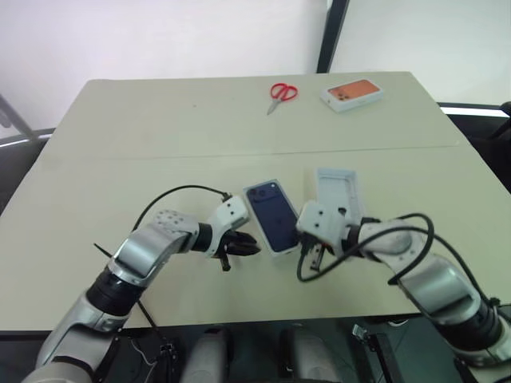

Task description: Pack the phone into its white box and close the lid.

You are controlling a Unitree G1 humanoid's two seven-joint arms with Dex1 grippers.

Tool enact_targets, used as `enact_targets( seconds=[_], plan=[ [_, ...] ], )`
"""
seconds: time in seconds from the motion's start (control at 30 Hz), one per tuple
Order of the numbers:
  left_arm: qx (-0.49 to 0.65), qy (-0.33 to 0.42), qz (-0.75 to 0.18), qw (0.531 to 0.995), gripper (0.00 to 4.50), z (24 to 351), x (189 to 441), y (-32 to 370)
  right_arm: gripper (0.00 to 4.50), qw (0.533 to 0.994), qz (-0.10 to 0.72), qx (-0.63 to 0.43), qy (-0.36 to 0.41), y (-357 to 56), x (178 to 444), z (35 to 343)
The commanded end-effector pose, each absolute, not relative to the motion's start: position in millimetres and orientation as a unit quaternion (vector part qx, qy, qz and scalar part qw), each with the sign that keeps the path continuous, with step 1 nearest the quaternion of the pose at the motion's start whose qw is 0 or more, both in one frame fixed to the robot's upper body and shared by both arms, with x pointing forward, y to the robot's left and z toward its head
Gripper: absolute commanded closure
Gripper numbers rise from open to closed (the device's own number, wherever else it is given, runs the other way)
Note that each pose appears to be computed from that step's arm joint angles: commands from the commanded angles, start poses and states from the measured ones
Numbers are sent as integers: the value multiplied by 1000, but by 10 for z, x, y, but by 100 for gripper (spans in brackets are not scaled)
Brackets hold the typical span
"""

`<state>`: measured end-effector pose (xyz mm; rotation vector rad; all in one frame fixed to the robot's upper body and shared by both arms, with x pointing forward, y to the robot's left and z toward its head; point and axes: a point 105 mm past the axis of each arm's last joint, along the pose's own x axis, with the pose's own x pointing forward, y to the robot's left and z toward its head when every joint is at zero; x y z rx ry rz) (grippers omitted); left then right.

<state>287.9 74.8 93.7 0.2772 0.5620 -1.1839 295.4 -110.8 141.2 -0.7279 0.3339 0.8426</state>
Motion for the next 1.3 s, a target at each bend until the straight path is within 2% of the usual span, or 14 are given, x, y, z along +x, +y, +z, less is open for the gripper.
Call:
enact_targets(
  seconds=[0.03,0.17,0.37,0.53,0.67,0.83,1.0,1.3],
  plan=[
    [130,245,-534,798,331,1042,2925,827,450,848,378,-343,141,-1143,3068,1520],
    [127,235,-503,822,331,1078,3056,850,450,842,343,-383,163,-1276,3278,1319],
    [123,234,-470,842,331,1049,3195,799,450,829,355,-394,176,-1258,3307,1121],
    [124,232,-484,835,331,1014,3152,678,450,819,389,-384,173,-1164,3190,1100],
    [124,232,-514,816,331,974,3073,535,450,804,434,-370,170,-1058,2936,1123],
    [132,229,-542,798,331,963,3015,466,450,798,447,-363,177,-1044,2761,1124],
    [137,226,-574,775,331,968,2925,399,450,803,438,-359,187,-1087,2694,1127],
    [140,223,-595,760,331,980,2888,304,450,805,426,-361,201,-1194,2640,1140]
  ],
)
